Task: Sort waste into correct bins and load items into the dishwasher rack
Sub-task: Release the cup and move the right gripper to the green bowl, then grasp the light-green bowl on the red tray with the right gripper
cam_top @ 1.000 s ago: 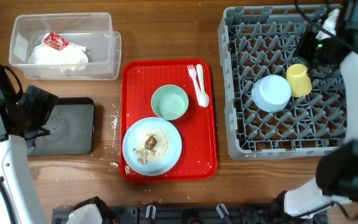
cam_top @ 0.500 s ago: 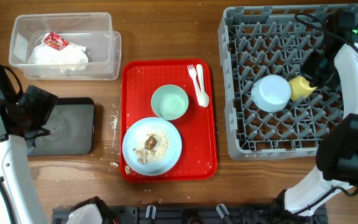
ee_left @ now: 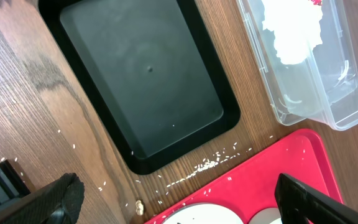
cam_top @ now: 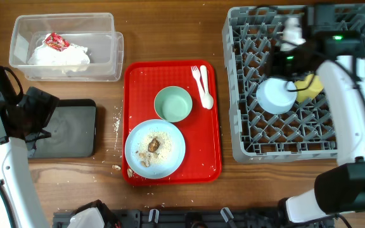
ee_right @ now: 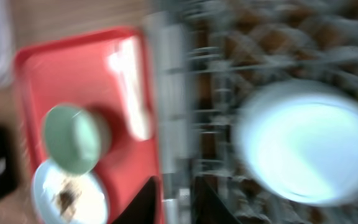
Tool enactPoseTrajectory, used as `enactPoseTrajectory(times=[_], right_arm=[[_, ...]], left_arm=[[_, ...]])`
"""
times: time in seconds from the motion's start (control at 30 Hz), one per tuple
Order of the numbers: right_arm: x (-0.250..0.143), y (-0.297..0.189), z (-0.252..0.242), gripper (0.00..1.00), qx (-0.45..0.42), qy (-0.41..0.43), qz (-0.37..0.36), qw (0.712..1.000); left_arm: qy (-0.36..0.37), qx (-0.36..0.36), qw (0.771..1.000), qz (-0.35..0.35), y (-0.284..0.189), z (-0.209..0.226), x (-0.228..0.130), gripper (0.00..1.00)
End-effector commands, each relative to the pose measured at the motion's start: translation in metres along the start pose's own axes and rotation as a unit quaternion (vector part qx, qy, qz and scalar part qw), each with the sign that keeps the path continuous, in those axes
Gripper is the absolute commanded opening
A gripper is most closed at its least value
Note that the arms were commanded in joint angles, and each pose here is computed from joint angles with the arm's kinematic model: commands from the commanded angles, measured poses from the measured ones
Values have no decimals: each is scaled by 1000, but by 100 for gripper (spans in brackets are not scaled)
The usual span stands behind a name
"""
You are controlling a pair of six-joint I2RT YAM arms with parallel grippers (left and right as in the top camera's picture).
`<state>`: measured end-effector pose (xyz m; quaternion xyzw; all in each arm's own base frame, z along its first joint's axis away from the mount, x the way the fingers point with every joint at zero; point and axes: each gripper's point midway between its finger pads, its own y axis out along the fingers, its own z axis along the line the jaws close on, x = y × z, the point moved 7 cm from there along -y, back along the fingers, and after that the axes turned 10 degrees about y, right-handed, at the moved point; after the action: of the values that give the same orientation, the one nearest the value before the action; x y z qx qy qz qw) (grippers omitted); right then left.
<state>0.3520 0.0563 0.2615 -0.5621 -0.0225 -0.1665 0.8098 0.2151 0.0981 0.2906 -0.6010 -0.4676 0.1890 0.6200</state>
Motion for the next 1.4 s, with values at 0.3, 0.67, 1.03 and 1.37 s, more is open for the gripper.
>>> enactPoseTrajectory(times=[0.3,0.67,1.03,1.37], right_arm=[[-82,43,200,100,148,-217,-34,964],[-106,62,215,100,147,-191,7,971],[-114,64,210,99,139,-164,40,976],[-141,87,207,99,77,-184,60,978]], left_arm=[[-10,0,1000,-5,-2,2,1,100],[-10,0,1000,-5,-2,2,1,100],[-10,0,1000,-5,-2,2,1,100],[-10,0,1000,-5,-2,2,1,100]])
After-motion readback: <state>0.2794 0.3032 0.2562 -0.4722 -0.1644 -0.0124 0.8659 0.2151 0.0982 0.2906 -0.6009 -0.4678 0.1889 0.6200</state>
